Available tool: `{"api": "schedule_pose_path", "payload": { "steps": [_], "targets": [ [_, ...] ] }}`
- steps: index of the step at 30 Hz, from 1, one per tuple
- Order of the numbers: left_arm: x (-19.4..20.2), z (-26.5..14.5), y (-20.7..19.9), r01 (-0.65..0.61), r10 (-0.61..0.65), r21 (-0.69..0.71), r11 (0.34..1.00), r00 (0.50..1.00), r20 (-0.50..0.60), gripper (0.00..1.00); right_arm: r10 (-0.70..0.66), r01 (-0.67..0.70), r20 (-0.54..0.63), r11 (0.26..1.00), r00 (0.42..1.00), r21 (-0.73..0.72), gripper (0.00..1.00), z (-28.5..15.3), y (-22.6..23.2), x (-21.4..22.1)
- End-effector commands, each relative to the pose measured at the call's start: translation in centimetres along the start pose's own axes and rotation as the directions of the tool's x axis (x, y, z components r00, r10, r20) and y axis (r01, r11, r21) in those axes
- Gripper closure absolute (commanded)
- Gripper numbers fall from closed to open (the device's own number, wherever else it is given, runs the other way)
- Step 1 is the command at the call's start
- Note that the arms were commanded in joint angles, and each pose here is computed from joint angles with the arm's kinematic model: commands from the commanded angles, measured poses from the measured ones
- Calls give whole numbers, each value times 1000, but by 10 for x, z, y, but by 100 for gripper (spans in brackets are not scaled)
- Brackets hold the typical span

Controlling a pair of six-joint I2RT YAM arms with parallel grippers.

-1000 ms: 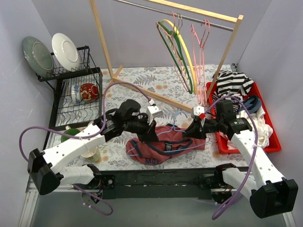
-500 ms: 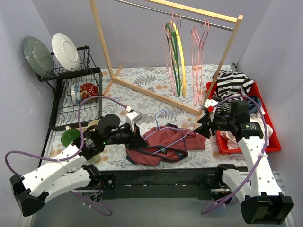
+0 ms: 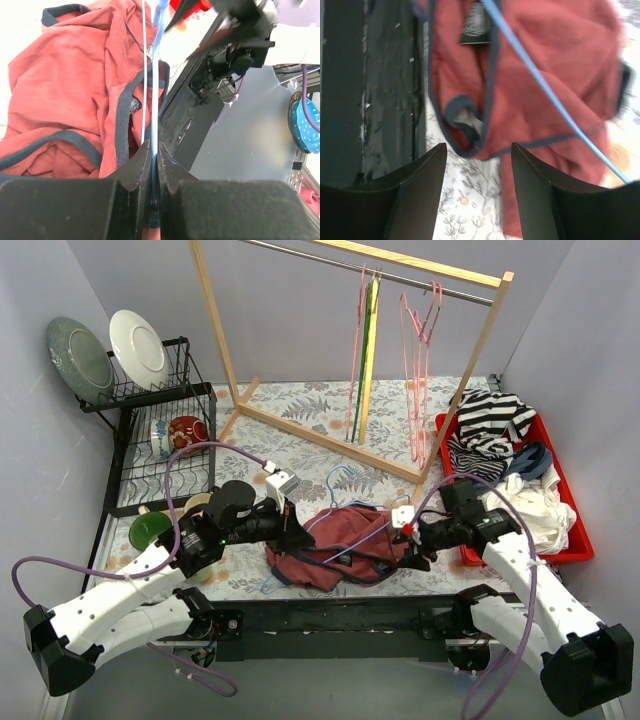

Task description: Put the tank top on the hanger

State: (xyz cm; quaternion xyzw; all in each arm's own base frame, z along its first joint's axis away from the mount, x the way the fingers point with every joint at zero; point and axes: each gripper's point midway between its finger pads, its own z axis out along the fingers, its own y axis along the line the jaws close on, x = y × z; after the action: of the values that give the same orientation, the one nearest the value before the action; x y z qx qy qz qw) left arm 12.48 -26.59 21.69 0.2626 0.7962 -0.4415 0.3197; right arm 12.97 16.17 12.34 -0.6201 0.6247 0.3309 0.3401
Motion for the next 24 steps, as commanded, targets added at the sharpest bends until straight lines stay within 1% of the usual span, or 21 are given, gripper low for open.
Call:
{"api": "schedule_pose_path", "payload": {
  "steps": [1, 2, 4, 5, 10, 14, 16, 17, 18, 20, 21, 22, 24],
  "targets": [
    [-13, -2, -5, 0, -1, 16, 1000, 998, 58, 100, -99, 101, -62, 994, 993, 37, 38, 31, -14, 0],
    [-12, -1, -5, 4, -5, 14, 1000, 998, 58, 100, -110, 114, -110, 993, 988, 30, 38, 40, -9, 11],
    [-13, -3, -5, 13, -14, 12, 1000, 998, 64, 100, -120, 127, -126, 990, 985, 53, 39, 50, -13, 14],
    [-13, -3, -5, 16, -16, 12, 1000, 998, 66, 100, -122, 134, -163, 989, 979, 64, 41, 54, -13, 22],
    [-12, -6, -5, 24, -25, 11, 1000, 997, 73, 100, -76, 110, -211, 982, 974, 151, 45, 53, -26, 32],
    [-13, -7, -6, 23, -24, 11, 1000, 997, 76, 100, -67, 113, -240, 977, 968, 183, 48, 49, -27, 42],
    [-14, -7, -7, 22, -23, 13, 1000, 997, 80, 100, -64, 114, -251, 975, 966, 189, 54, 48, -28, 45],
    [-13, -8, -6, 21, -22, 11, 1000, 997, 79, 100, -56, 106, -260, 977, 964, 185, 58, 47, -26, 48],
    [-14, -8, -7, 19, -20, 12, 1000, 997, 81, 100, -53, 104, -264, 977, 963, 184, 72, 46, -26, 48],
    [-14, -11, -6, 16, -16, 7, 1000, 996, 85, 100, -38, 95, -288, 978, 957, 185, 87, 44, -26, 52],
    [-14, -12, -7, 17, -17, 5, 1000, 996, 85, 100, -39, 100, -287, 975, 957, 199, 98, 41, -29, 48],
    [-13, -13, -7, 16, -16, 4, 1000, 996, 89, 100, -24, 98, -302, 968, 953, 231, 99, 37, -35, 49],
    [-14, -19, -8, 10, -11, 5, 1000, 994, 108, 100, -6, 93, -290, 953, 957, 287, 99, 28, -44, 46]
  ]
}}
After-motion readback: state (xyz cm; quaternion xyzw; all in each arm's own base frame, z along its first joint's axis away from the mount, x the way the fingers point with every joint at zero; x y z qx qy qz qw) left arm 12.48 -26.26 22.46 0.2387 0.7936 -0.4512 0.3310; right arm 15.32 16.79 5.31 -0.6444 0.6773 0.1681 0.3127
